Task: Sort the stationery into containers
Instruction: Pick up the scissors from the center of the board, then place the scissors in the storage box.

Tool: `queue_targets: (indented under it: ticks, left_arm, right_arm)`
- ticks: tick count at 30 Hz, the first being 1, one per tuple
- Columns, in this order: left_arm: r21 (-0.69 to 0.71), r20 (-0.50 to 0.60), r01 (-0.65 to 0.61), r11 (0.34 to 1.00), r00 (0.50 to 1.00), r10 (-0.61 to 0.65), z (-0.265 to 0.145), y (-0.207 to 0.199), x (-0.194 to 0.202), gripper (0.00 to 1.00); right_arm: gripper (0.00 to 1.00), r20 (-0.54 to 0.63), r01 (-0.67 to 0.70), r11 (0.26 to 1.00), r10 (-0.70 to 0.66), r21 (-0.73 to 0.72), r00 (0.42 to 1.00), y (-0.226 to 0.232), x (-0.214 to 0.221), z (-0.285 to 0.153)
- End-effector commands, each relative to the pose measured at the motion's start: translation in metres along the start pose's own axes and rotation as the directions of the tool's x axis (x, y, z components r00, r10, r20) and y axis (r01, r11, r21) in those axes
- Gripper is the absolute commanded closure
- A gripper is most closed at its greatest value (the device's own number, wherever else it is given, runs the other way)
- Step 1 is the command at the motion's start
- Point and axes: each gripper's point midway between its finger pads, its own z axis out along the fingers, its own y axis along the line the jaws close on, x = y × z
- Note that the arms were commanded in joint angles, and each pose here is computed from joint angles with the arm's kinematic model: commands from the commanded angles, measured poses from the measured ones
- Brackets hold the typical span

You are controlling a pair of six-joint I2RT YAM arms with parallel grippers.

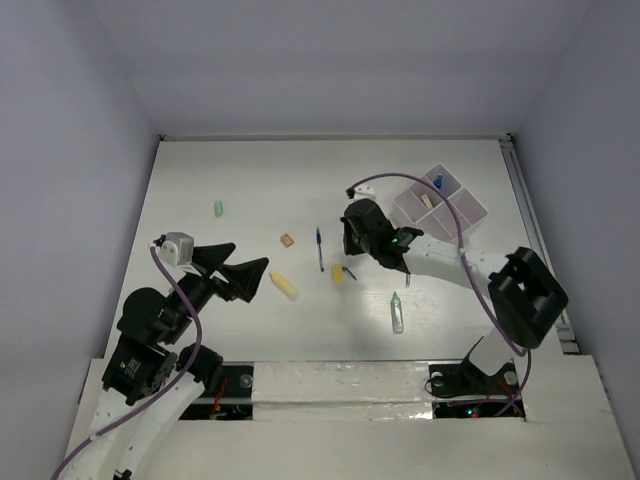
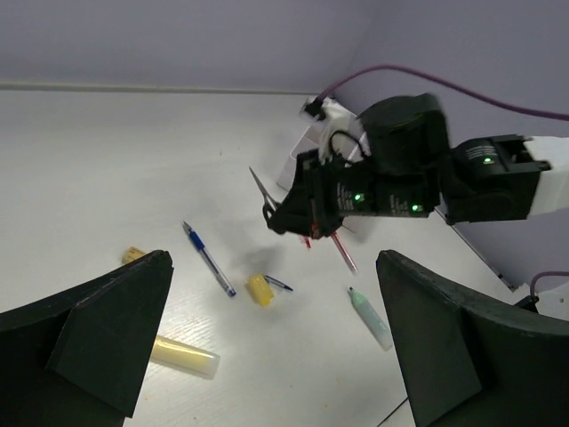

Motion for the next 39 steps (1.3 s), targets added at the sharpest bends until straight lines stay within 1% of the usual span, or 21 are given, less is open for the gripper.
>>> queue_targets:
  ticks: [1, 4, 9, 10, 11, 12, 13, 14, 15, 18, 21, 27, 29, 30, 31, 33, 34, 35, 36, 37, 39]
  left_arm:
    - [0.043, 0.017, 0.042, 0.998, 0.999, -0.042, 0.008, -0.010, -0.008, 0.01]
    - [0.036, 0.001, 0.073, 0.997, 0.997, -0.073, 0.014, -0.009, -0.004, 0.02]
    - [0.026, -0.036, 0.136, 0.990, 0.990, -0.135, 0.027, -0.007, 0.006, 0.03]
    - [0.024, -0.041, 0.144, 0.989, 0.989, -0.143, 0.030, -0.006, 0.009, 0.03]
    - [0.020, -0.044, 0.150, 0.988, 0.988, -0.149, 0.031, -0.006, 0.011, 0.03]
    - [0.005, -0.051, 0.164, 0.987, 0.985, -0.163, 0.034, -0.003, 0.014, 0.03]
    - [-0.007, -0.058, 0.168, 0.986, 0.984, -0.168, 0.036, 0.000, 0.018, 0.04]
    - [-0.011, -0.060, 0.174, 0.985, 0.983, -0.174, 0.038, 0.001, 0.019, 0.03]
    - [-0.018, -0.070, 0.188, 0.982, 0.979, -0.189, 0.041, 0.002, 0.023, 0.04]
    - [-0.026, -0.084, 0.212, 0.977, 0.973, -0.214, 0.048, 0.005, 0.031, 0.04]
    - [-0.020, -0.093, 0.249, 0.968, 0.964, -0.250, 0.054, 0.006, 0.039, 0.05]
    - [-0.001, -0.125, 0.315, 0.949, 0.942, -0.312, 0.074, 0.004, 0.054, 0.13]
    - [0.015, -0.122, 0.323, 0.946, 0.940, -0.319, 0.081, 0.001, 0.051, 0.15]
    - [0.011, -0.144, 0.330, 0.944, 0.935, -0.325, 0.086, 0.002, 0.056, 0.16]
    - [0.018, -0.147, 0.335, 0.942, 0.933, -0.329, 0.089, 0.000, 0.056, 0.18]
    - [0.021, -0.163, 0.355, 0.935, 0.924, -0.347, 0.099, 0.000, 0.060, 0.19]
    - [0.031, -0.167, 0.359, 0.933, 0.922, -0.350, 0.103, -0.003, 0.057, 0.21]
    - [0.034, -0.168, 0.362, 0.931, 0.921, -0.352, 0.107, -0.004, 0.057, 0.21]
    - [0.020, -0.192, 0.369, 0.929, 0.913, -0.359, 0.112, -0.001, 0.063, 0.21]
    - [0.023, -0.194, 0.370, 0.929, 0.913, -0.359, 0.116, -0.003, 0.060, 0.22]
    - [0.002, -0.203, 0.372, 0.928, 0.909, -0.364, 0.123, 0.001, 0.064, 0.23]
  right_arm:
    - [1.00, 0.186, -0.137, 0.973, 0.171, -0.186, 0.968, 0.033, -0.057, -0.031]
    - [1.00, 0.176, -0.177, 0.946, 0.230, -0.273, 0.957, 0.038, -0.063, -0.040]
    - [1.00, 0.162, -0.249, 0.911, 0.314, -0.328, 0.936, 0.029, -0.063, -0.041]
    - [1.00, 0.163, -0.283, 0.887, 0.360, -0.366, 0.919, 0.027, -0.068, -0.042]
    - [1.00, 0.136, -0.309, 0.877, 0.380, -0.369, 0.915, 0.022, -0.055, -0.037]
    - [1.00, 0.107, -0.342, 0.845, 0.417, -0.412, 0.902, 0.025, -0.053, -0.040]
    - [1.00, 0.132, -0.358, 0.824, 0.453, -0.439, 0.882, 0.020, -0.062, -0.040]
    - [1.00, 0.119, -0.376, 0.810, 0.472, -0.451, 0.873, 0.017, -0.058, -0.039]
    - [1.00, 0.104, -0.392, 0.803, 0.483, -0.449, 0.869, 0.014, -0.050, -0.036]
    - [1.00, 0.090, -0.392, 0.790, 0.485, -0.472, 0.870, 0.016, -0.050, -0.036]
    - [1.00, 0.104, -0.358, 0.785, 0.467, -0.505, 0.878, 0.021, -0.056, -0.041]
    - [1.00, 0.092, -0.225, 0.781, 0.338, -0.582, 0.937, 0.037, -0.053, -0.063]
    - [1.00, 0.092, -0.155, 0.789, 0.258, -0.594, 0.962, 0.041, -0.043, -0.072]
    - [1.00, 0.091, -0.123, 0.789, 0.222, -0.602, 0.971, 0.046, -0.037, -0.077]
    - [1.00, 0.085, -0.069, 0.794, 0.151, -0.604, 0.985, 0.053, -0.024, -0.081]
    - [1.00, 0.125, 0.008, 0.790, 0.087, -0.613, 0.988, 0.063, -0.023, -0.093]
    - [1.00, 0.155, 0.057, 0.805, 0.044, -0.590, 0.987, 0.064, -0.022, -0.093]
    - [1.00, 0.144, 0.090, 0.800, -0.005, -0.593, 0.990, 0.073, -0.011, -0.098]
    - [1.00, 0.158, 0.119, 0.798, -0.029, -0.591, 0.987, 0.078, -0.012, -0.101]
    - [1.00, 0.170, 0.152, 0.817, -0.068, -0.555, 0.983, 0.075, -0.008, -0.098]
    - [1.00, 0.188, 0.199, 0.816, -0.113, -0.543, 0.976, 0.086, -0.004, -0.102]
